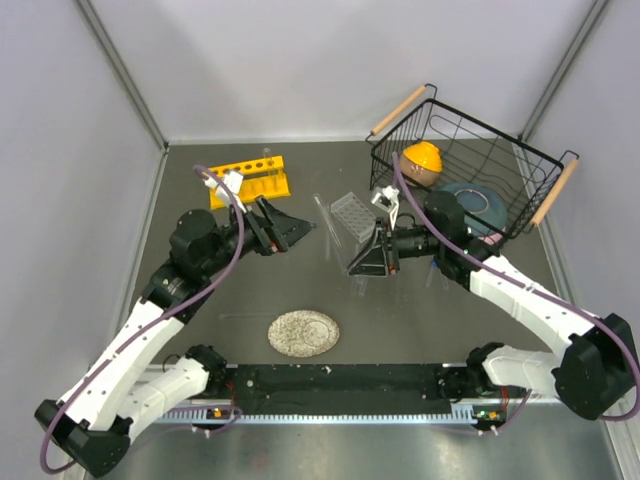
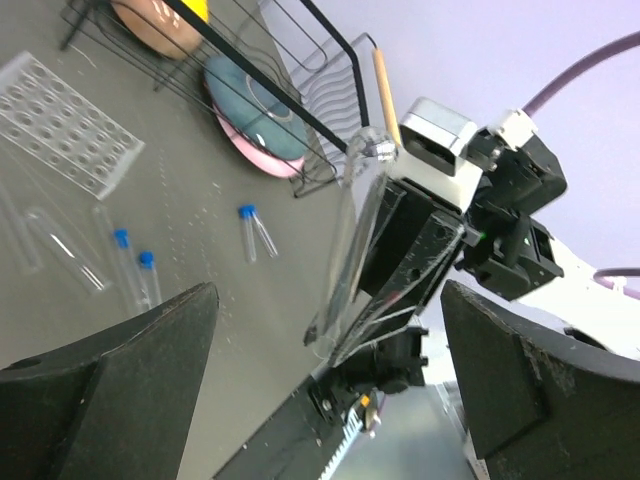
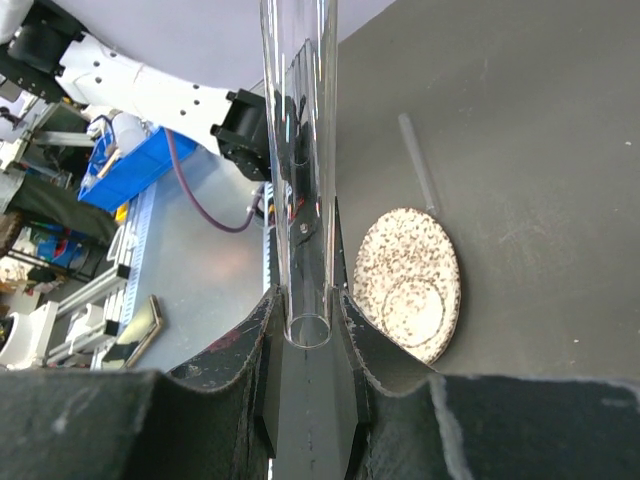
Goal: Organize the chemistry lab equipment
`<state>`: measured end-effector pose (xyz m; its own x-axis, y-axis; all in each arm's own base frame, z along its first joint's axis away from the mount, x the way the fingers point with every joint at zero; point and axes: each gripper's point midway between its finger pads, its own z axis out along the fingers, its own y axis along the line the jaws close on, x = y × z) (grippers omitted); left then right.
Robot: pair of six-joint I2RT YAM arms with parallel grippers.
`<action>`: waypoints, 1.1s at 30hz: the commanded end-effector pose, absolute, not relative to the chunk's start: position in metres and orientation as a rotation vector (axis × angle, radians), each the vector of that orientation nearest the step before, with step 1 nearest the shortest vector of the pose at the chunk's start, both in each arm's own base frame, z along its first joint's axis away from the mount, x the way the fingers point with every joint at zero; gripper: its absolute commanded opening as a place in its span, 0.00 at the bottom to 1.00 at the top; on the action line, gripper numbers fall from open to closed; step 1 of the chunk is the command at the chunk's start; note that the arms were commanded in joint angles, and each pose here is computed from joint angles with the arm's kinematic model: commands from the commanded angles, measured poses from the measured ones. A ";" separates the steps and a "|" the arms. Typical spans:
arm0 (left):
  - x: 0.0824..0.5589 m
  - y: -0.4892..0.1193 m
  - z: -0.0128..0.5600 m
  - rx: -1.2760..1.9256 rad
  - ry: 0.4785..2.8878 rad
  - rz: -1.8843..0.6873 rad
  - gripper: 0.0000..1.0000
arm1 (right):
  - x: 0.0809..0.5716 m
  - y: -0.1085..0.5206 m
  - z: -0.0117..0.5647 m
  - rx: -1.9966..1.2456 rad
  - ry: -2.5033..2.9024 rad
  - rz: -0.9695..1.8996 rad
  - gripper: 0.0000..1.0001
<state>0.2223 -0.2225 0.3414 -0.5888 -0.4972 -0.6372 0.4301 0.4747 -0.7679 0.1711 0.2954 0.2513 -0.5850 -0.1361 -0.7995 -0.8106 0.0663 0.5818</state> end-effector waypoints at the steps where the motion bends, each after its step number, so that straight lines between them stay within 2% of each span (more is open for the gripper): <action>1: 0.210 -0.236 0.380 0.090 1.766 -1.370 0.97 | 0.159 0.297 0.262 -1.029 1.696 1.563 0.11; 16: 0.246 -0.251 0.358 0.182 1.946 -1.231 0.62 | 0.152 0.298 0.255 -1.072 1.691 1.566 0.11; 25: 0.246 -0.255 0.360 0.237 1.965 -1.229 0.50 | 0.154 0.299 0.255 -1.079 1.689 1.558 0.11; 32: 0.241 -0.259 0.358 0.289 1.983 -1.250 0.31 | 0.154 0.299 0.253 -1.080 1.691 1.555 0.11; 33: 0.241 -0.259 0.360 0.295 1.978 -1.249 0.25 | 0.154 0.300 0.254 -1.082 1.689 1.555 0.12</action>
<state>0.2426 -0.2578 0.3425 -0.7122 -0.2143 -0.6685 0.4984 0.5163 -0.6964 0.1587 0.2967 0.2425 -0.5627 -0.1847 -0.8058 -0.8234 0.0391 0.5661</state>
